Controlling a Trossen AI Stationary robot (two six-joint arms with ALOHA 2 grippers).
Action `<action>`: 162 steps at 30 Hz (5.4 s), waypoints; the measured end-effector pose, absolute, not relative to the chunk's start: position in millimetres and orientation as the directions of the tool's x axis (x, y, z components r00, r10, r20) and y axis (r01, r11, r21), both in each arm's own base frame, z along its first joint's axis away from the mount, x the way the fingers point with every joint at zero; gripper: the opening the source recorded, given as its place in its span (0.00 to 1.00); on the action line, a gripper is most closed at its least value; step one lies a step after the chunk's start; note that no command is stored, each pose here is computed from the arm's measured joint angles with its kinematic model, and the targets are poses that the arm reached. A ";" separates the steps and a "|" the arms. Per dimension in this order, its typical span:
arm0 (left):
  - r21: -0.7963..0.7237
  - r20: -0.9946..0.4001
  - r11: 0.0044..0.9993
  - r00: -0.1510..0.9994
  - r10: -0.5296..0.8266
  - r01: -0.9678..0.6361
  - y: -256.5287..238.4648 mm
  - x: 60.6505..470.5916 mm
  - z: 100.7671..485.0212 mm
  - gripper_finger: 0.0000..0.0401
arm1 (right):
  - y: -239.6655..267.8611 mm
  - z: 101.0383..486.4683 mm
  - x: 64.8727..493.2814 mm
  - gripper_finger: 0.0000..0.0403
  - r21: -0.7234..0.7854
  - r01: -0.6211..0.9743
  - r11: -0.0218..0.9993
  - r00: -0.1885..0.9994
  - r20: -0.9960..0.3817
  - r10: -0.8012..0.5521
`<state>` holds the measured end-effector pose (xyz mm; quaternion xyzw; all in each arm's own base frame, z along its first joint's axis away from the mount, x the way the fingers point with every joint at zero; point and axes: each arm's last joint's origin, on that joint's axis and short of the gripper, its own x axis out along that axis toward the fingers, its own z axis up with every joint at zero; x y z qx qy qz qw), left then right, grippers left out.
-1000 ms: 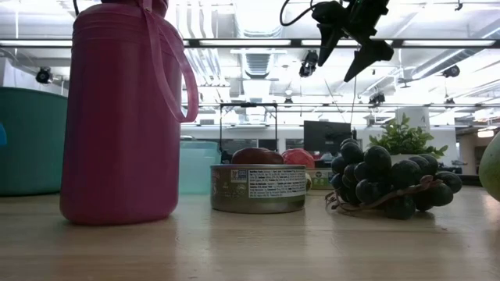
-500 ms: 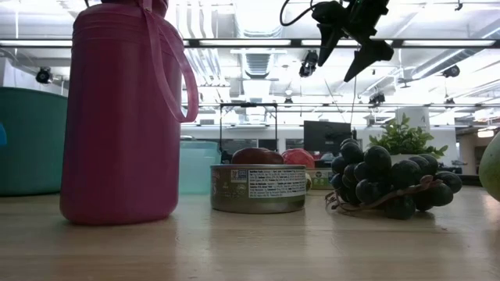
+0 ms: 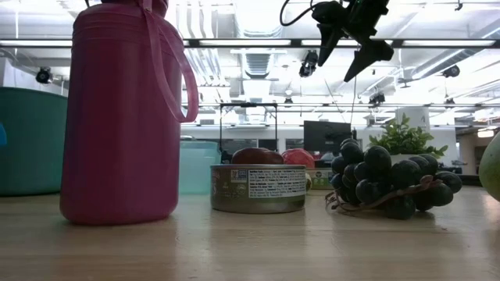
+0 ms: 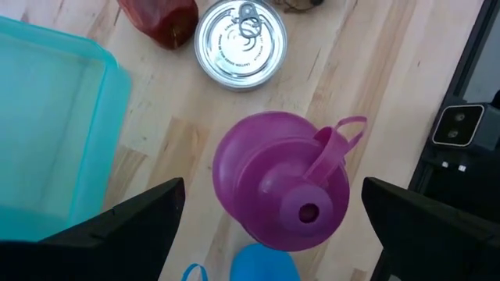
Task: Pick & Place Food Item
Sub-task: Put the purple water bottle into the transparent bin
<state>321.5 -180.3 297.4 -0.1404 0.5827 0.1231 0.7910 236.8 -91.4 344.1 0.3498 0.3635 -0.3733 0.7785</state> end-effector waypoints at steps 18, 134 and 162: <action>-0.075 -0.961 0.931 0.276 0.029 -0.357 -180.6 321.4 287.5 0.99 | -91.3 344.0 236.7 0.94 0.273 0.836 0.477 0.457 -0.827 -0.327; 0.061 -0.808 0.610 0.320 0.495 -0.790 101.8 214.9 418.6 0.56 | -91.3 344.0 236.8 0.94 0.273 0.835 0.477 0.457 -0.827 -0.327; 0.129 -0.893 0.585 0.163 0.419 -0.800 211.8 223.1 368.3 0.56 | -91.3 344.1 236.7 0.94 0.274 0.836 0.476 0.457 -0.827 -0.327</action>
